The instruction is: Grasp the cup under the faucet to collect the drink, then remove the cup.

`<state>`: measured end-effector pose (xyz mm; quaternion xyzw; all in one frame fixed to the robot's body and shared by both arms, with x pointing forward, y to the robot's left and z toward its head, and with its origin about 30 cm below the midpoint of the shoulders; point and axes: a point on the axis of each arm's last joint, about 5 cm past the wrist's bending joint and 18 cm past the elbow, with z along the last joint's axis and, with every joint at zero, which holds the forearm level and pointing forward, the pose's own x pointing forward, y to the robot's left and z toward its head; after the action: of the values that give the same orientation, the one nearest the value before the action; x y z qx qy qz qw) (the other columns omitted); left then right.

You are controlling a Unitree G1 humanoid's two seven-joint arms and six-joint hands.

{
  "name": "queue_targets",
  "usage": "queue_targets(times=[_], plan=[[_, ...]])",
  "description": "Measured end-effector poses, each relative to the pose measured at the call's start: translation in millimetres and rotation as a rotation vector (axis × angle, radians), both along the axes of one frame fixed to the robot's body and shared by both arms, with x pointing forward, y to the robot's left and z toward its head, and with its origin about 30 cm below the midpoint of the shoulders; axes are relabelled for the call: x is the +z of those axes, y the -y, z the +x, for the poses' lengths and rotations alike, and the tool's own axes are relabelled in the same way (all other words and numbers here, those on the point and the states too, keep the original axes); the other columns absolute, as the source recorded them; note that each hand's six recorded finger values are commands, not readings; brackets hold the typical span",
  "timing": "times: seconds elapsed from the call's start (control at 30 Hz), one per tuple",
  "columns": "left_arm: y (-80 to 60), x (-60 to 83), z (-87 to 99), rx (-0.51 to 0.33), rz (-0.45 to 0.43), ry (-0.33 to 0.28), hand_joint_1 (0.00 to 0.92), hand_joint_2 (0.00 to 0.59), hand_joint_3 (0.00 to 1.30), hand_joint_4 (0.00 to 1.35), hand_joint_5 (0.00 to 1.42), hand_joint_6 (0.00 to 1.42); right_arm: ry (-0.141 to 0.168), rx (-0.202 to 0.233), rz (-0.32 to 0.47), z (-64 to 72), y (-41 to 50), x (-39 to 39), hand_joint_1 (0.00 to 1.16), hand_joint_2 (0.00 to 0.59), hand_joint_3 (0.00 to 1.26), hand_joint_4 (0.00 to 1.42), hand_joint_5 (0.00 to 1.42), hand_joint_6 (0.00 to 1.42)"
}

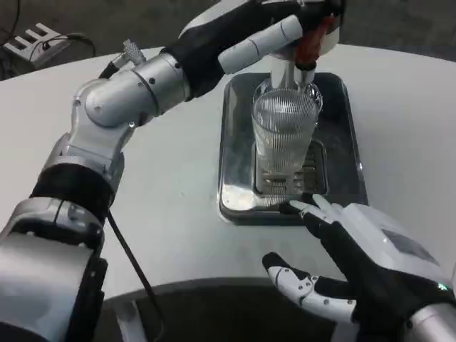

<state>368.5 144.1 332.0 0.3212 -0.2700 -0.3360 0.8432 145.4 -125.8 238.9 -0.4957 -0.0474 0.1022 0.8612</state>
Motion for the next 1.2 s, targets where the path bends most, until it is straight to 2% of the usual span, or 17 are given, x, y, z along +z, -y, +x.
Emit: queue_targets(times=[0.13, 0.27, 0.33, 0.4, 0.43, 0.47, 0.6, 0.7, 0.8, 0.97, 1.03, 1.1, 1.2], plan=[[3.1, 2.2, -1.6, 0.004, 0.062, 0.058, 0.000, 0.089, 0.22, 0.17, 0.29, 0.27, -0.009, -0.006, 0.018, 0.4, 1.4, -0.5, 0.35, 0.437, 0.15, 0.00, 0.01, 0.08], [5.0, 2.9, -2.2, 0.006, 0.091, 0.084, 0.000, 0.089, 0.22, 0.17, 0.29, 0.27, -0.019, -0.012, 0.041, 0.8, 2.8, -1.2, 0.36, 0.438, 0.20, 0.00, 0.04, 0.09], [6.4, 2.8, -2.6, 0.008, 0.105, 0.098, 0.000, 0.090, 0.22, 0.17, 0.29, 0.28, -0.069, -0.020, 0.161, 4.6, 11.8, -5.0, 0.40, 0.436, 0.21, 0.00, 0.07, 0.11], [7.4, 3.6, -3.1, 0.010, 0.130, 0.119, 0.000, 0.091, 0.22, 0.17, 0.29, 0.27, -0.090, -0.050, 0.244, 7.3, 19.6, -8.5, 0.46, 0.411, 0.21, 0.01, 0.08, 0.12], [8.2, 4.5, -3.4, 0.009, 0.144, 0.130, 0.000, 0.091, 0.22, 0.17, 0.29, 0.26, -0.080, -0.063, 0.274, 8.3, 22.2, -8.9, 0.47, 0.405, 0.21, 0.02, 0.09, 0.13], [8.7, 5.2, -3.7, 0.009, 0.157, 0.140, 0.000, 0.091, 0.22, 0.16, 0.29, 0.26, -0.056, -0.072, 0.305, 9.7, 24.2, -8.2, 0.48, 0.395, 0.20, 0.02, 0.10, 0.13], [11.3, 6.2, -4.4, 0.012, 0.193, 0.169, 0.000, 0.091, 0.22, 0.16, 0.28, 0.26, 0.013, -0.098, 0.370, 14.1, 26.8, -6.6, 0.52, 0.357, 0.16, 0.03, 0.10, 0.13], [12.9, 6.0, -4.6, 0.013, 0.206, 0.184, 0.000, 0.091, 0.22, 0.16, 0.28, 0.26, 0.042, -0.123, 0.401, 16.9, 27.0, -8.7, 0.56, 0.317, 0.13, 0.03, 0.10, 0.14], [13.7, 5.1, -4.7, 0.014, 0.209, 0.191, 0.000, 0.091, 0.22, 0.16, 0.28, 0.26, 0.090, -0.150, 0.422, 19.8, 26.5, -11.1, 0.59, 0.286, 0.10, 0.03, 0.11, 0.17], [16.4, 5.3, -5.2, 0.012, 0.231, 0.213, 0.000, 0.092, 0.22, 0.16, 0.28, 0.26, 0.154, -0.143, 0.426, 28.0, 25.1, -17.5, 0.66, 0.248, 0.01, 0.03, 0.13, 0.20], [17.9, 7.4, -5.6, 0.012, 0.256, 0.229, 0.000, 0.092, 0.22, 0.16, 0.28, 0.26, 0.156, -0.143, 0.428, 33.4, 24.1, -21.9, 0.67, 0.236, 0.01, 0.03, 0.13, 0.21], [19.1, 8.9, -5.9, 0.011, 0.272, 0.240, 0.000, 0.092, 0.22, 0.16, 0.28, 0.26, 0.143, -0.144, 0.436, 38.2, 23.3, -26.1, 0.67, 0.236, 0.00, 0.03, 0.13, 0.21], [19.7, 8.4, -6.2, 0.009, 0.282, 0.252, 0.000, 0.092, 0.22, 0.16, 0.28, 0.26, 0.142, -0.142, 0.430, 43.0, 19.9, -28.6, 0.67, 0.236, 0.00, 0.03, 0.13, 0.21]])
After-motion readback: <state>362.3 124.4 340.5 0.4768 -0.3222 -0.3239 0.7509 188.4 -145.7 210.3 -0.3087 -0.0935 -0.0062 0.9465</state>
